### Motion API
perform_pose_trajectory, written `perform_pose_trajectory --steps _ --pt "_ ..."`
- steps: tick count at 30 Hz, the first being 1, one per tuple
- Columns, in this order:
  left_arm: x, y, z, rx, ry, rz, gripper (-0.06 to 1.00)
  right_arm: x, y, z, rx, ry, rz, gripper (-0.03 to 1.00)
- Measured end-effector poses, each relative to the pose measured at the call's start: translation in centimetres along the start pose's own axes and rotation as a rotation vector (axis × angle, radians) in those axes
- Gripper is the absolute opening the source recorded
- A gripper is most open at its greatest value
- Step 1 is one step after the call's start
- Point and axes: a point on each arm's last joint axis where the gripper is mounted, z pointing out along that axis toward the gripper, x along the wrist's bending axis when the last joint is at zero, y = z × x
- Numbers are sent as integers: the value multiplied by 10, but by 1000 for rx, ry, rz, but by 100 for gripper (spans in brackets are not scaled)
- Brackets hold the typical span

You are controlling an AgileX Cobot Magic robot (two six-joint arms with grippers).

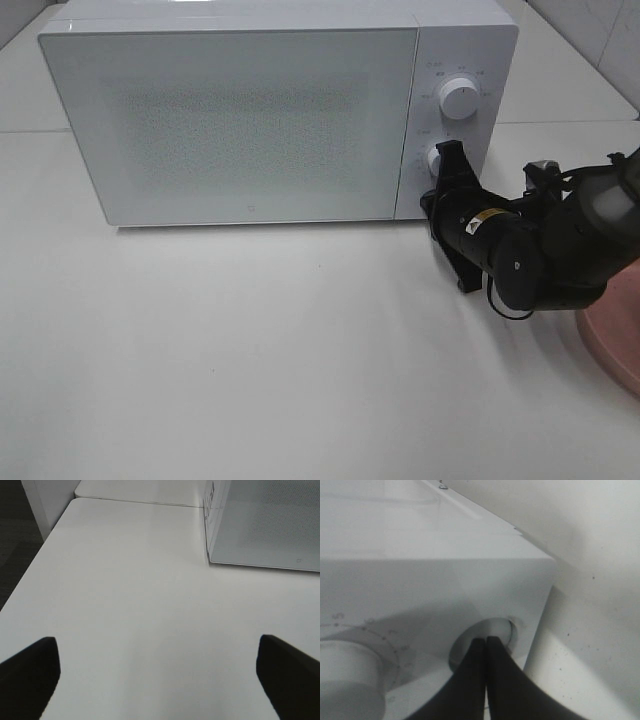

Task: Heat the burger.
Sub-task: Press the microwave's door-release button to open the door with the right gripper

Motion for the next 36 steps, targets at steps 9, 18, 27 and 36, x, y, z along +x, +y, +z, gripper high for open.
perform_pose_trajectory --steps 9,18,27,36 --pt "0 0 0 0 0 0 99 0 0 2 -10 -2 15 3" --pt "0 0 0 0 0 0 99 2 -1 3 -20 10 24 3" --pt "0 0 0 0 0 0 99 4 0 11 -34 -7 49 3" --pt "0 0 0 0 0 0 99 7 1 15 -30 -54 85 3"
